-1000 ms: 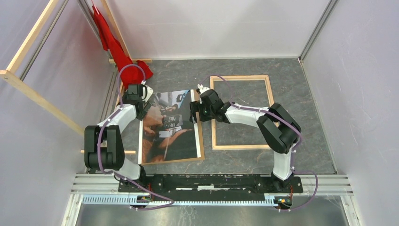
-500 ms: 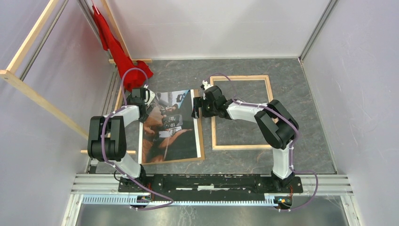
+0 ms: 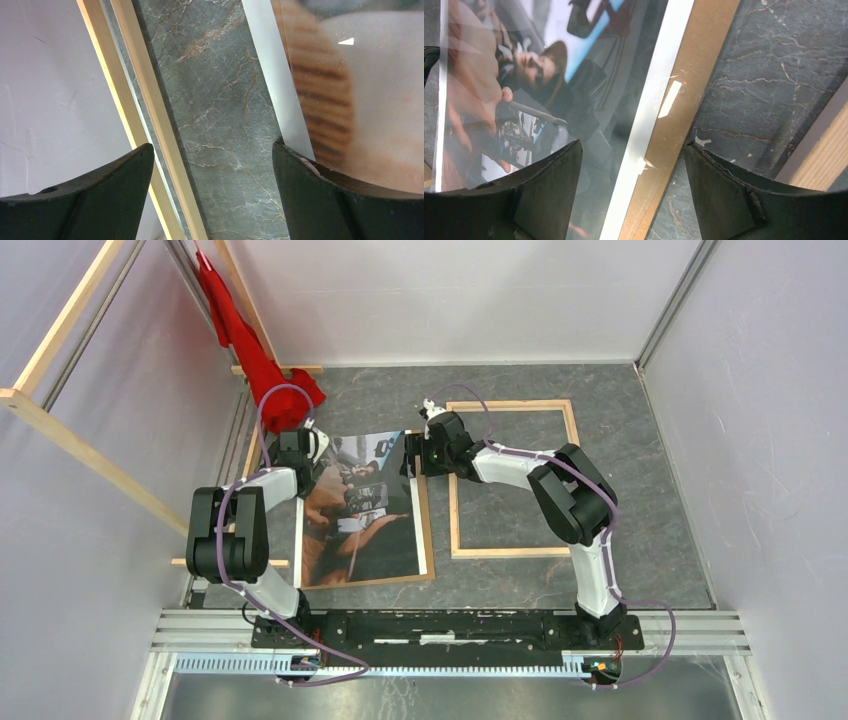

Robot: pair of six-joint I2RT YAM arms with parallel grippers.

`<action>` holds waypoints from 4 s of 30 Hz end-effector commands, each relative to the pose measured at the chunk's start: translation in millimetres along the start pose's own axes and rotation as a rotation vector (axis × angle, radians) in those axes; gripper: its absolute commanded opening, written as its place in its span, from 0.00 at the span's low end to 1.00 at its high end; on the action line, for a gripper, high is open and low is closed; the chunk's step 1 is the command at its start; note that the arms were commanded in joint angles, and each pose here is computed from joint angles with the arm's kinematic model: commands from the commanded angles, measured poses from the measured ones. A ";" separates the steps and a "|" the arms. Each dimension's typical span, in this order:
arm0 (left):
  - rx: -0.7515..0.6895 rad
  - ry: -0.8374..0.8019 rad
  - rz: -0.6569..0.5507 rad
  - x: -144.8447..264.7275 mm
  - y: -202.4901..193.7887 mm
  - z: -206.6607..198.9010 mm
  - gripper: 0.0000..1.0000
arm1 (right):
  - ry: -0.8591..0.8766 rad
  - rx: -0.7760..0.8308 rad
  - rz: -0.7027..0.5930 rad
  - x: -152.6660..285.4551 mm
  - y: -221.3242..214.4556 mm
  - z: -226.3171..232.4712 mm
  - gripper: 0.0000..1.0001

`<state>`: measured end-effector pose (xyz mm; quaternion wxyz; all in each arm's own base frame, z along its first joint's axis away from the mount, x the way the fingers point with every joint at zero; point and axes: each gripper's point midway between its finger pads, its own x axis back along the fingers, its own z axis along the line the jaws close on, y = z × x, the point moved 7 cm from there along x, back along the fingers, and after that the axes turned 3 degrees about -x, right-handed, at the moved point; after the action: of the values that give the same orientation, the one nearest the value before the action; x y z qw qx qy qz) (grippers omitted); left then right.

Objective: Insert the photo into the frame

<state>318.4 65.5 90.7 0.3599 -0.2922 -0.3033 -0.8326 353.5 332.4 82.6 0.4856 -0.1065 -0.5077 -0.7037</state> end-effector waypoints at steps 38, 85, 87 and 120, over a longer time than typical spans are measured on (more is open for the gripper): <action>-0.021 -0.179 -0.007 -13.4 0.8 -28.4 0.92 | -0.116 0.092 -0.118 1.8 47.8 -9.3 0.87; -0.062 -0.184 0.014 -28.6 6.9 -46.2 0.89 | 0.112 0.078 -0.256 -3.0 86.2 30.6 0.82; -0.062 -0.184 0.015 -28.3 6.8 -46.0 0.89 | 0.122 0.077 -0.255 -1.2 86.8 32.3 0.82; -0.056 -0.182 0.016 -25.8 9.4 -42.9 0.89 | 0.514 -0.164 -0.157 -3.0 61.1 9.6 0.64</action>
<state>354.7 54.6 87.4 0.3357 -0.2796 -0.3066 -0.8456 407.3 338.1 113.3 0.5166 0.0450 -0.3514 -0.7795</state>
